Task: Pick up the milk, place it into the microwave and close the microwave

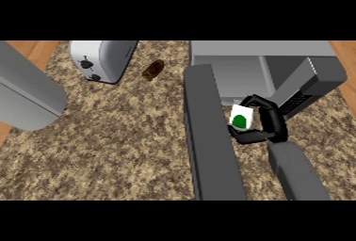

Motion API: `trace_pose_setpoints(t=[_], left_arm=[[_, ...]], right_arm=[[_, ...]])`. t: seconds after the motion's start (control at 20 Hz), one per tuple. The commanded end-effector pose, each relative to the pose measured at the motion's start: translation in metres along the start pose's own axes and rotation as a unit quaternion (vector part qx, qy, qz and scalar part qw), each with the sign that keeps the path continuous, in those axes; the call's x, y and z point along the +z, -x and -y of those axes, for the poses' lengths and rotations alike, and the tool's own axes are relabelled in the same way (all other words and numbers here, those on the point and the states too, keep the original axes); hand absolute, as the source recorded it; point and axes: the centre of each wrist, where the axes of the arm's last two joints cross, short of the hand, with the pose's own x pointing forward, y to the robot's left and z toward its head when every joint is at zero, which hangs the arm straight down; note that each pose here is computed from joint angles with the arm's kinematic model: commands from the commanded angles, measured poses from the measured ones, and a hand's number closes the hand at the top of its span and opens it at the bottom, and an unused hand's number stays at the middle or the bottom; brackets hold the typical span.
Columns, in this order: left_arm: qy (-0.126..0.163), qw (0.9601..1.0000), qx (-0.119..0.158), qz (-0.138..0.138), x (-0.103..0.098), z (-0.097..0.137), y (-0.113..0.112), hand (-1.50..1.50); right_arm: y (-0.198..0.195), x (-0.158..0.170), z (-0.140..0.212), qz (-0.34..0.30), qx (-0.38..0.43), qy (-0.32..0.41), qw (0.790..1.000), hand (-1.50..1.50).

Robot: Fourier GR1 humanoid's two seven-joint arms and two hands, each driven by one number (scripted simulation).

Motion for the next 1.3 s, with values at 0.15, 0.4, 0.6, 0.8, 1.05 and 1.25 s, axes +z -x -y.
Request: trace_pose_setpoints(t=[0.15,0.4,0.6,0.8,1.05,1.25], left_arm=[[-0.002,0.9999,0.004,0.010,-0.010,0.007,-0.001,-1.50],[0.006,0.9999,-0.009,0.009,-0.013,-0.004,0.001,-1.50],[0.012,0.9999,0.007,0.002,-0.003,0.001,0.007,-1.50],[0.016,0.9999,-0.003,0.003,-0.017,-0.003,0.003,-1.50],[0.033,0.9993,0.017,0.009,-0.020,0.002,0.023,-1.50],[0.030,0.9994,0.014,0.009,-0.023,-0.007,0.016,-1.50]], right_arm=[[-0.019,-0.059,-0.024,-0.003,0.056,0.000,0.998,1.50],[-0.033,-0.101,-0.036,-0.015,0.129,-0.007,0.991,1.50],[-0.031,-0.117,-0.041,-0.029,0.171,0.008,0.985,1.50],[-0.027,-0.119,-0.017,-0.034,0.204,0.022,0.978,1.50],[-0.032,-0.131,-0.030,-0.043,0.223,0.057,0.972,1.50],[-0.033,-0.131,0.001,-0.031,0.274,0.096,0.956,1.50]])
